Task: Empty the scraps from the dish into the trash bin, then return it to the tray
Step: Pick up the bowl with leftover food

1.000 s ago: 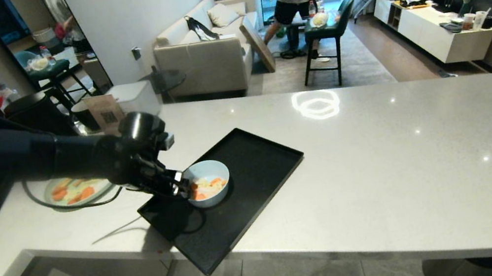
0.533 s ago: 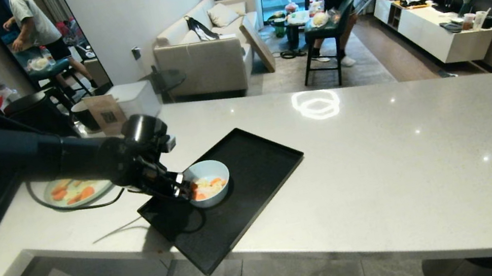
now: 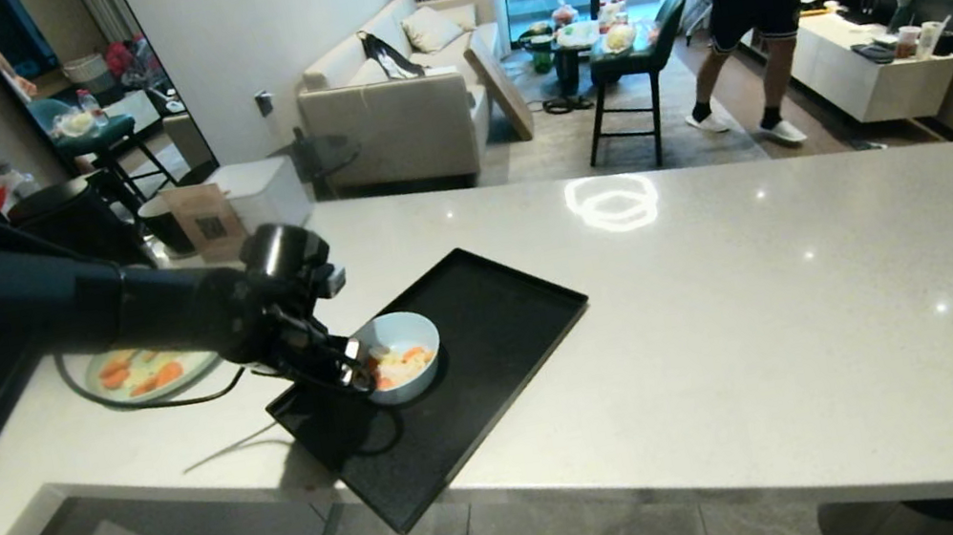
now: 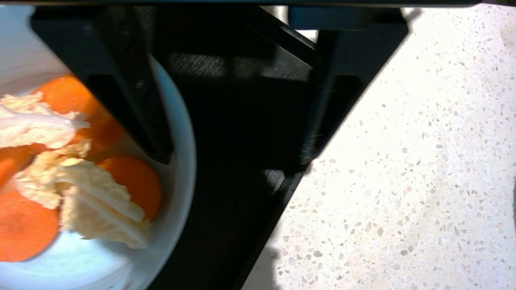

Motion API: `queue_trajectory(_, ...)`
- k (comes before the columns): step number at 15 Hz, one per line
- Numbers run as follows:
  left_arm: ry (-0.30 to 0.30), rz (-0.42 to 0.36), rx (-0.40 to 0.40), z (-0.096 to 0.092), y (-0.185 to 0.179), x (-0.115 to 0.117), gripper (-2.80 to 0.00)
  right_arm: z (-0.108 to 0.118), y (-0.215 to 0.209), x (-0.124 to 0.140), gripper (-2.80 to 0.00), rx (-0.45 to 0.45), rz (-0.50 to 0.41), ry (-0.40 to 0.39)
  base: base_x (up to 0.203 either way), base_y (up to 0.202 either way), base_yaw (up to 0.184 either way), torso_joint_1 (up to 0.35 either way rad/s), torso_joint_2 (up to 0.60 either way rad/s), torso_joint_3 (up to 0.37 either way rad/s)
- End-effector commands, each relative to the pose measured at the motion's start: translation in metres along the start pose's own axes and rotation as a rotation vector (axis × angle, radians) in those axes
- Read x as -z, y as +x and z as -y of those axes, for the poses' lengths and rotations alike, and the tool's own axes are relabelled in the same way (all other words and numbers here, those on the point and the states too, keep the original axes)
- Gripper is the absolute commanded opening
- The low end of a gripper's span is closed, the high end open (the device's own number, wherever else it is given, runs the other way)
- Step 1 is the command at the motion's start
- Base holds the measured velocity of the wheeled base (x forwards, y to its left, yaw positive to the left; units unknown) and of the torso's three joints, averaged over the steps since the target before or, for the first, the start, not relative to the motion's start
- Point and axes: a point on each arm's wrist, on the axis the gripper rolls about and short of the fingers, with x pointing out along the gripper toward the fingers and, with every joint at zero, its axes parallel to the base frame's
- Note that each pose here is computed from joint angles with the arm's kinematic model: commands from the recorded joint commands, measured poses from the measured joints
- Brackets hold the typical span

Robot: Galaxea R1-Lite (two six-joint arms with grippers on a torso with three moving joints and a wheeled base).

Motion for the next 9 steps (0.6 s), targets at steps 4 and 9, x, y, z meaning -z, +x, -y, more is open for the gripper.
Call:
queue_trajectory(4,0.004,-0.007,0.004,0.0,-0.007,0.005,-2.8,0.0,0.0,0.0,-2.8,0.0,0.0,0.0,0.0,0.0,0.0,0.0,0.0,0.0)
queue_trajectory(9,-0.001,-0.026,0.009,-0.003,-0.014,0.014,-2.8,0.0,0.0,0.0,-2.8,0.0,0.001,0.001,0.0,0.0,0.0,0.0,0.0,0.0)
